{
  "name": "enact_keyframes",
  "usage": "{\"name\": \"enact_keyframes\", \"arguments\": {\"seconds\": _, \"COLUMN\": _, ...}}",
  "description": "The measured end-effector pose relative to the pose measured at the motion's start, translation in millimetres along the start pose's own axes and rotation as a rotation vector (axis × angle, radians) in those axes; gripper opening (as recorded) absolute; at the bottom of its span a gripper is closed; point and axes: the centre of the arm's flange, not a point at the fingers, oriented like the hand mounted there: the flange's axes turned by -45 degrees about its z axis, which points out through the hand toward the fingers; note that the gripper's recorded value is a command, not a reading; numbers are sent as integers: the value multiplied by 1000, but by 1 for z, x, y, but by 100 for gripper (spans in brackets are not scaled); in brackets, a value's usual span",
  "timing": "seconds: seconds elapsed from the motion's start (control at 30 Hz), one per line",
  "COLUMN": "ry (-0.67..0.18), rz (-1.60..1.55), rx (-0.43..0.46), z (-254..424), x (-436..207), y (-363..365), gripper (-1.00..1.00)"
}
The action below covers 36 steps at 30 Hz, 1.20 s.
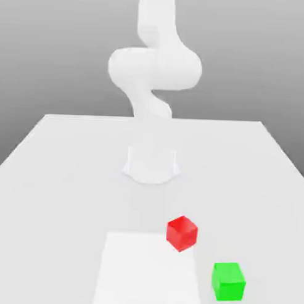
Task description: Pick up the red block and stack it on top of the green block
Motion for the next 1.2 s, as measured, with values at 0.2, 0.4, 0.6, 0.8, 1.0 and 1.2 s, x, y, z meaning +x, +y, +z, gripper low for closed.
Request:
{"name": "enact_keyframes", "arguments": {"seconds": 0.2, "ry": -218, "rz": -164, "rx": 57, "z": 139, "x": -67, "y": -27, "gripper": 0}}
{"name": "enact_keyframes", "arguments": {"seconds": 0.4, "ry": -441, "rz": -342, "rx": 128, "z": 243, "x": -178, "y": -55, "gripper": 0}}
{"name": "enact_keyframes", "arguments": {"seconds": 0.6, "ry": -670, "rz": -531, "rx": 213, "z": 315, "x": -323, "y": -74, "gripper": 0}}
{"name": "enact_keyframes", "arguments": {"seconds": 0.8, "ry": -697, "rz": -553, "rx": 225, "z": 354, "x": -372, "y": -77, "gripper": -100}}
{"name": "enact_keyframes", "arguments": {"seconds": 1.0, "ry": -698, "rz": -553, "rx": 224, "z": 357, "x": -375, "y": -77, "gripper": -100}}
{"name": "enact_keyframes", "arguments": {"seconds": 1.2, "ry": -698, "rz": -554, "rx": 224, "z": 330, "x": -349, "y": -76, "gripper": -100}}
